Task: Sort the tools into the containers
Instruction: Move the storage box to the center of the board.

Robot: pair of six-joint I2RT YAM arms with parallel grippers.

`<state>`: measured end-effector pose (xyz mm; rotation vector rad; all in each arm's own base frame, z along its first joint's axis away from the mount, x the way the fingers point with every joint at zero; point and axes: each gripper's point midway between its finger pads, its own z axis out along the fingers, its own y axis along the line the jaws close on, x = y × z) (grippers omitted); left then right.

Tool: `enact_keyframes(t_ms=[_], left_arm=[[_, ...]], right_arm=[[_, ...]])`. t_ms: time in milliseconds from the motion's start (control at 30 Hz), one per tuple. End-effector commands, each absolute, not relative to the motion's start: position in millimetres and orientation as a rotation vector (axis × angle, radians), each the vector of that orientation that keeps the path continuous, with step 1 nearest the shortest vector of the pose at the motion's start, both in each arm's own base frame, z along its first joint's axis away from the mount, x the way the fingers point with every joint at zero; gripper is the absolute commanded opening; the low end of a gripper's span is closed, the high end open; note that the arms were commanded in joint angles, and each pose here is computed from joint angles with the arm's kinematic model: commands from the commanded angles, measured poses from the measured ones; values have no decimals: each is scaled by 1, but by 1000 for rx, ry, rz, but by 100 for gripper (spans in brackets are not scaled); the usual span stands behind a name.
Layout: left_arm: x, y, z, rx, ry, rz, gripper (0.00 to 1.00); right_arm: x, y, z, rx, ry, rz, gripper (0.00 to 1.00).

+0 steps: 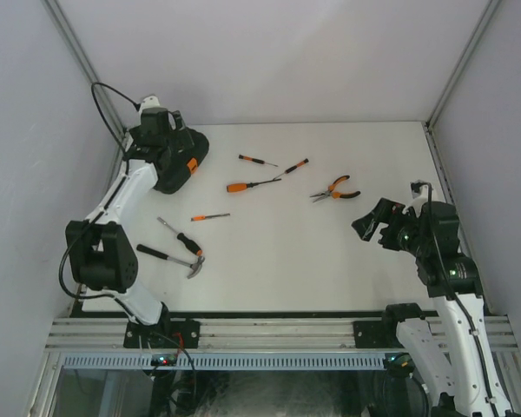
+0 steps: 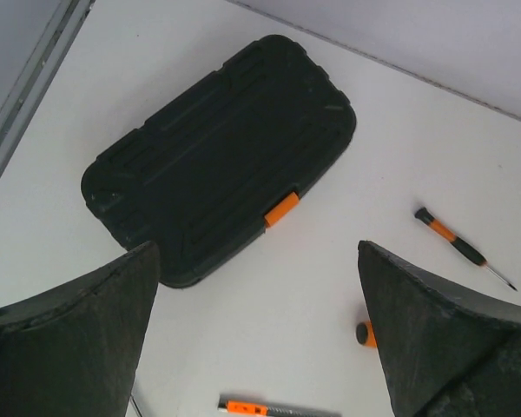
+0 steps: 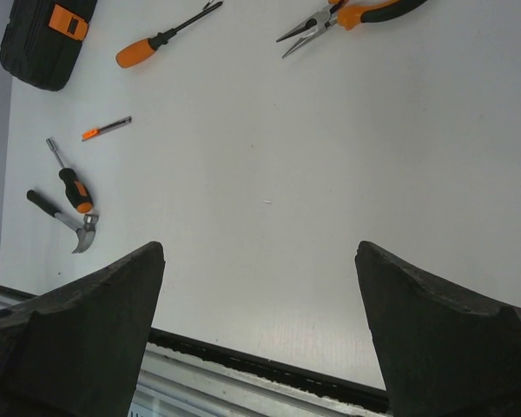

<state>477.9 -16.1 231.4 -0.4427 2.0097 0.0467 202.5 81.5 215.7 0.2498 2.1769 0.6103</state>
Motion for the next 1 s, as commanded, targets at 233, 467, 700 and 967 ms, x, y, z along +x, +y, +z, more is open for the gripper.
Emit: enact_keyframes(t_ms=[233,467,700,967], left_arm=[[557,19,228,-456,1929,-28,96],[581,43,210,-476,1884,-85,96],[602,70,198,-455,1873,-121,96],[612,93,181,-392,1925,-200,96]], right_arm=[[224,86,210,236,2181,605,91],[229,85,197,228,2215,583,91],[231,87,185,223,2237,586,91],[233,90,181,202,2254,598,91]])
